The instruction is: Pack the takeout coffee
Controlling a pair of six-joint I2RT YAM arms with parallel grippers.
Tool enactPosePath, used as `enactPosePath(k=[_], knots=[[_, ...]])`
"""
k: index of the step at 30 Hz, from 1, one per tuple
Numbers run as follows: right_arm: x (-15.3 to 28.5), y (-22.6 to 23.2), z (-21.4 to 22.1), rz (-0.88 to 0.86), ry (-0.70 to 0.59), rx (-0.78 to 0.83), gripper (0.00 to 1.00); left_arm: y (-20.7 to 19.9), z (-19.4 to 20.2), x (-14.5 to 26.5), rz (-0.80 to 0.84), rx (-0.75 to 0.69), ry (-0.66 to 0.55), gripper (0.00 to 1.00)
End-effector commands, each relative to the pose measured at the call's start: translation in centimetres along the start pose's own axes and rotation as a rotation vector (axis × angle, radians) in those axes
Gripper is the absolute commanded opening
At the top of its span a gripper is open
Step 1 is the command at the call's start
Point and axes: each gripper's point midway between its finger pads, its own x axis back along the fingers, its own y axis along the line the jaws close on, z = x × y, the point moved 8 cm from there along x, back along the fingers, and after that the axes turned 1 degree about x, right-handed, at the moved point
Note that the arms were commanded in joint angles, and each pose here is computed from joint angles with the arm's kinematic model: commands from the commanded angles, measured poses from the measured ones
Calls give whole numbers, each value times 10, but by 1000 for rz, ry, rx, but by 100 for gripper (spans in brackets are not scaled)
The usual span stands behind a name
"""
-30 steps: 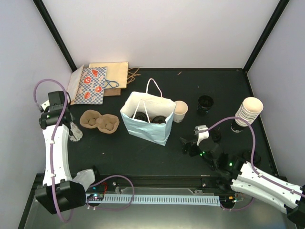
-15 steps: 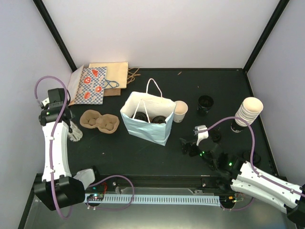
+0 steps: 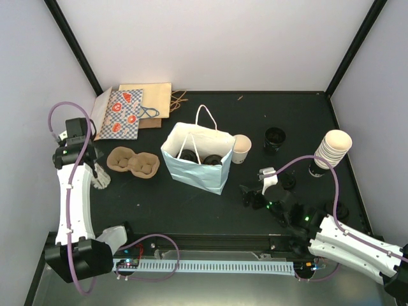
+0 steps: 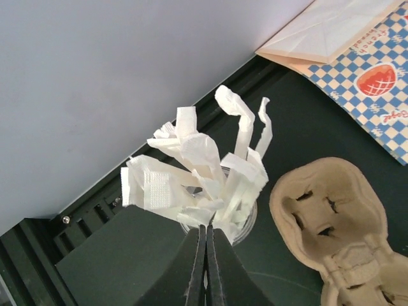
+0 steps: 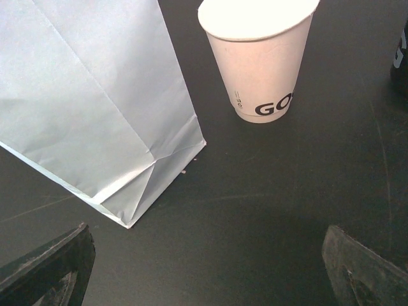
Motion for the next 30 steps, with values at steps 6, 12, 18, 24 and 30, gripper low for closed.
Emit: enactPosePath(k=[6, 12, 18, 24, 30], knots=[[2, 4, -12, -19, -47, -15, 100, 7, -19, 44, 51, 67, -74, 2], [1, 5, -12, -17, -41, -12, 100, 17, -32, 84, 120, 91, -113, 2], [0, 5, -12, -15, -39, -11, 100, 35, -50, 157, 305, 146, -197, 2], [-1, 5, -12, -12, -32, -9, 100, 60, -51, 232, 565, 231, -353, 2], [0, 5, -12, -7, -33, -13, 100, 52, -41, 266, 885, 240, -324, 2]])
